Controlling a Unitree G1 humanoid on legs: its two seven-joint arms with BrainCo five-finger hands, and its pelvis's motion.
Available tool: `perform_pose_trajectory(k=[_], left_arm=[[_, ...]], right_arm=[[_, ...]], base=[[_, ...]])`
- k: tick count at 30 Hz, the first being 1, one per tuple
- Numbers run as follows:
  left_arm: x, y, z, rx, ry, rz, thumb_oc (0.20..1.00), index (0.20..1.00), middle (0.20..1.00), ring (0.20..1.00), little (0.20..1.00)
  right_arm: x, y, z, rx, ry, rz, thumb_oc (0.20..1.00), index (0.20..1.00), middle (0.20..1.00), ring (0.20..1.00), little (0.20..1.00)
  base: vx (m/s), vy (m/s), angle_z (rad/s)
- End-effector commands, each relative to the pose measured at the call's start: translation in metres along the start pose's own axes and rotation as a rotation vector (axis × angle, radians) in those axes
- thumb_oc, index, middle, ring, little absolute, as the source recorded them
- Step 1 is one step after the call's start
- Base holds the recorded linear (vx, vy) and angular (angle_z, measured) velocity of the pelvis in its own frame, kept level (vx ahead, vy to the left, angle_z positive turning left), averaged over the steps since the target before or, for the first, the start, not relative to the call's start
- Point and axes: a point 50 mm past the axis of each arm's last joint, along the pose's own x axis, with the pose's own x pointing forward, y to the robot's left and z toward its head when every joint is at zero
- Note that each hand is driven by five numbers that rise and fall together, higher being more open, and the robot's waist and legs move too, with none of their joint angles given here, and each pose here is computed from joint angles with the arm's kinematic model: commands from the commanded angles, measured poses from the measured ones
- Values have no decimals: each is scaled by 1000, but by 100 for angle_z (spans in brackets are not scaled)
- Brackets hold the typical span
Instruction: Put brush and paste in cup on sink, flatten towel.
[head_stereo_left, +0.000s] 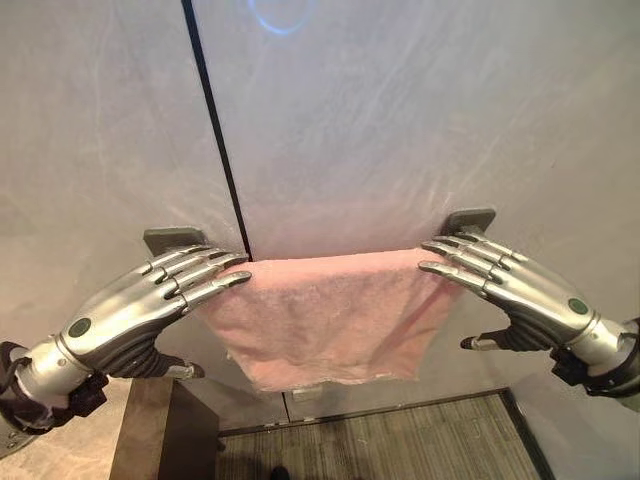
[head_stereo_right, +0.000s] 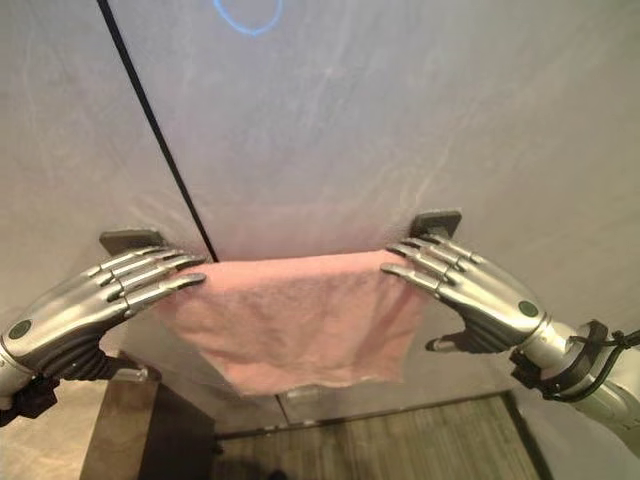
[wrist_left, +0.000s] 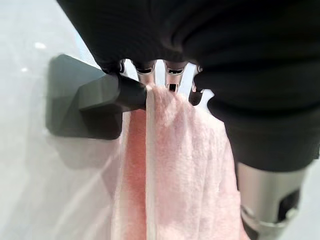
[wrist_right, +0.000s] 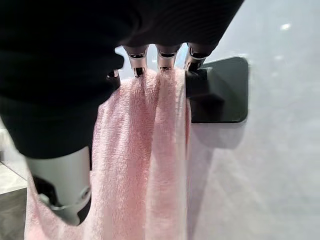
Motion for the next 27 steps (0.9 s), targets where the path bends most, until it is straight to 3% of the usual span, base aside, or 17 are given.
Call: perform_pose_trajectory(k=[1,6,10,11,12,13,22,27], left_arm=[[-28,-3,-41,-22,297,-30,1000,1000,1000,1000,1000],[-28,-11,-42,-23,300,-66,1000,1000,1000,1000,1000],[-26,-15,-41,-85,298,8,1000,1000,1000,1000,1000],[-23,-14,-39,-130,292,88,1000,1000,1000,1000,1000],[-23,-15,-39,-130,292,88,1000,1000,1000,1000,1000],[-18,-11,-32,-219,260,236,1000,1000,1000,1000,1000],[-1,3,-17,-316,160,532,1000,1000,1000,1000,1000],[-4,9,-16,-260,168,601,1000,1000,1000,1000,1000]], right_arm=[[-36,47,-48,30,349,244,1000,1000,1000,1000,1000],[-31,51,-44,87,335,223,1000,1000,1000,1000,1000],[-27,53,-40,254,359,80,1000,1000,1000,1000,1000],[-23,52,-36,358,356,-26,1000,1000,1000,1000,1000],[-23,52,-36,359,357,-26,1000,1000,1000,1000,1000],[-18,50,-31,482,352,-167,1000,1000,1000,1000,1000],[-2,26,-11,584,241,-428,1000,1000,1000,1000,1000],[1,7,-4,566,188,-540,1000,1000,1000,1000,1000]], base=[[4,2,3],[-7,0,0],[9,3,0],[0,0,0],[0,0,0],[0,0,0],[0,0,0],[-24,-10,-1]])
